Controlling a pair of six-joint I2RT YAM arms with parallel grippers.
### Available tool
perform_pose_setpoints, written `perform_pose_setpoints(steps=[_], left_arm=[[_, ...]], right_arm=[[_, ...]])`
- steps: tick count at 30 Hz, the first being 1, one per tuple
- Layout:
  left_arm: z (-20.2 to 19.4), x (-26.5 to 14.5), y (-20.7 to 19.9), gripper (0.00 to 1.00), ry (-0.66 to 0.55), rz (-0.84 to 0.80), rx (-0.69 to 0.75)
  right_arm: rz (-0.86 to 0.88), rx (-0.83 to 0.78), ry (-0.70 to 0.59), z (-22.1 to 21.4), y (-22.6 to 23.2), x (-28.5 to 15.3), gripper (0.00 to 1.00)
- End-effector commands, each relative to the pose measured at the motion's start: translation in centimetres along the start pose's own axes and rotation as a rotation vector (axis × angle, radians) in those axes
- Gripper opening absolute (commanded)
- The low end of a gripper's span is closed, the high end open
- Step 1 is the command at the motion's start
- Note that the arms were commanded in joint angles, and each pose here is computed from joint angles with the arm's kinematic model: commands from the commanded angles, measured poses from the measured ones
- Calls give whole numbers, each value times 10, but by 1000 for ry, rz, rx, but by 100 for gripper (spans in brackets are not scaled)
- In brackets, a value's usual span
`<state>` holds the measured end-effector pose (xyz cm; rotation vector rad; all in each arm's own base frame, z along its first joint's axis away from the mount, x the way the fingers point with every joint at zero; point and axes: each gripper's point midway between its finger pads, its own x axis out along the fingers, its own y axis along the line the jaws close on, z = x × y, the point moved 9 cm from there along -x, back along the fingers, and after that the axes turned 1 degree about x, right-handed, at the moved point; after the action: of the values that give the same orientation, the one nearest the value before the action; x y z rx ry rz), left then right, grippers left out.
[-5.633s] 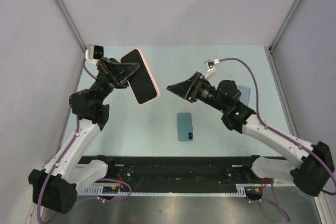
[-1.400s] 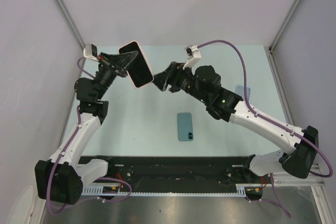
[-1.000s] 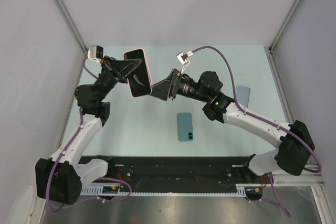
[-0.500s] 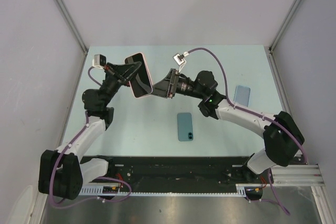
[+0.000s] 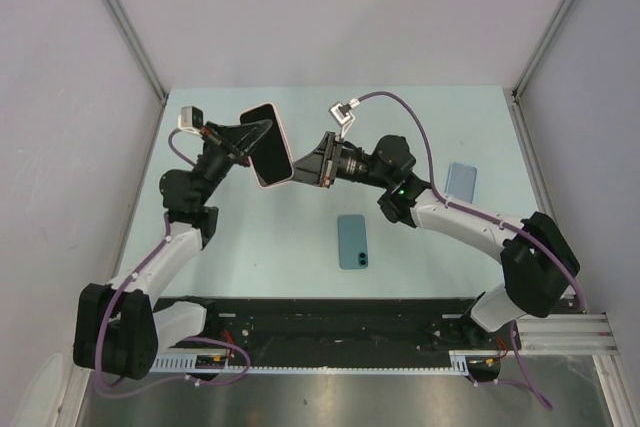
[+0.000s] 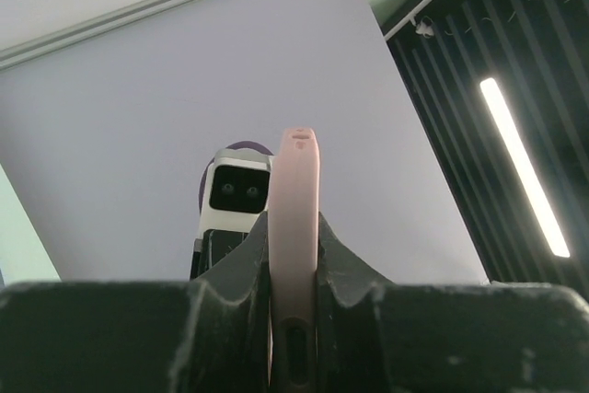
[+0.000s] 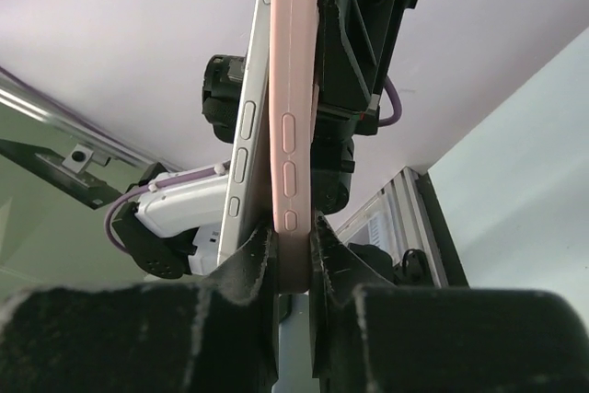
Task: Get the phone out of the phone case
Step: Remove the phone case from the phone.
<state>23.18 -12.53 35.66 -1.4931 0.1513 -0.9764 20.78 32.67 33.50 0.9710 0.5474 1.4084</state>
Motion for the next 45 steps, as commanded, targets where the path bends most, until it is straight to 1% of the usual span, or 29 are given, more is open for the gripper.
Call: perform_pose_setpoints(steps=[1,2,4,5,7,8,9,11,12,13,15,16,17,18,19,20,21,22,24,28,31,36,38,39,45], left_arm=[[-31,-4,-27,7,246,-111,26],[-30,-3,-19,15,243,-63,14],[-29,-5,-12,28,246,-24,45],[-29,-6,-6,46,245,8,44],[-29,-7,-4,65,245,28,81],[-27,-7,-2,80,248,59,82],[-27,-7,-1,86,251,72,93],[-25,-5,-1,100,257,112,133],[-25,-4,-1,100,262,127,148],[-24,-5,3,100,267,169,170],[-24,-4,0,100,272,190,199],[-24,-7,6,100,278,239,214],[-23,-6,7,100,273,265,230],[-22,-8,11,100,276,297,280],[-22,-12,18,100,277,367,265],[-21,-13,18,100,271,381,280],[-20,-14,20,100,260,397,299],[-21,-16,24,100,261,415,294],[-21,-16,27,100,265,422,289],[-20,-15,30,100,271,429,282],[-20,-15,32,100,273,434,278],[-20,-16,37,100,277,446,270],[-21,-16,38,100,283,446,267],[-21,-16,39,100,283,446,265],[-23,-16,39,100,294,438,269]], right_arm=[[-194,34,-104,10,-23,-6,0],[-225,13,-116,12,-23,-9,0],[-304,42,-112,12,-37,-22,0],[-313,47,-125,13,-36,-28,0],[-353,61,-141,11,-42,-39,0],[-394,72,-160,10,-50,-47,0],[-404,57,-170,11,-47,-52,0],[-478,53,-188,12,-53,-64,0],[-496,13,-196,14,-49,-69,0],[-545,12,-190,12,-51,-75,0],[-617,-28,-238,19,-49,-87,0],[-669,-48,-224,17,-52,-95,0],[-713,-60,-241,19,-55,-101,0],[-741,-78,-249,21,-54,-107,0],[-794,-112,-257,22,-54,-115,0],[-814,-138,-265,24,-53,-119,0],[-877,-130,-248,19,-56,-128,0],[-913,-169,-264,22,-54,-134,0],[-981,-181,-257,19,-57,-143,0],[-1120,-254,-255,17,-60,-159,0],[-1247,-296,-208,11,-67,-173,0],[-1426,-347,-76,-4,-84,-190,0],[-1459,-359,-38,-9,-89,-190,0],[-1483,-354,7,-14,-96,-191,0],[-1542,-346,177,-38,-128,-185,0]])
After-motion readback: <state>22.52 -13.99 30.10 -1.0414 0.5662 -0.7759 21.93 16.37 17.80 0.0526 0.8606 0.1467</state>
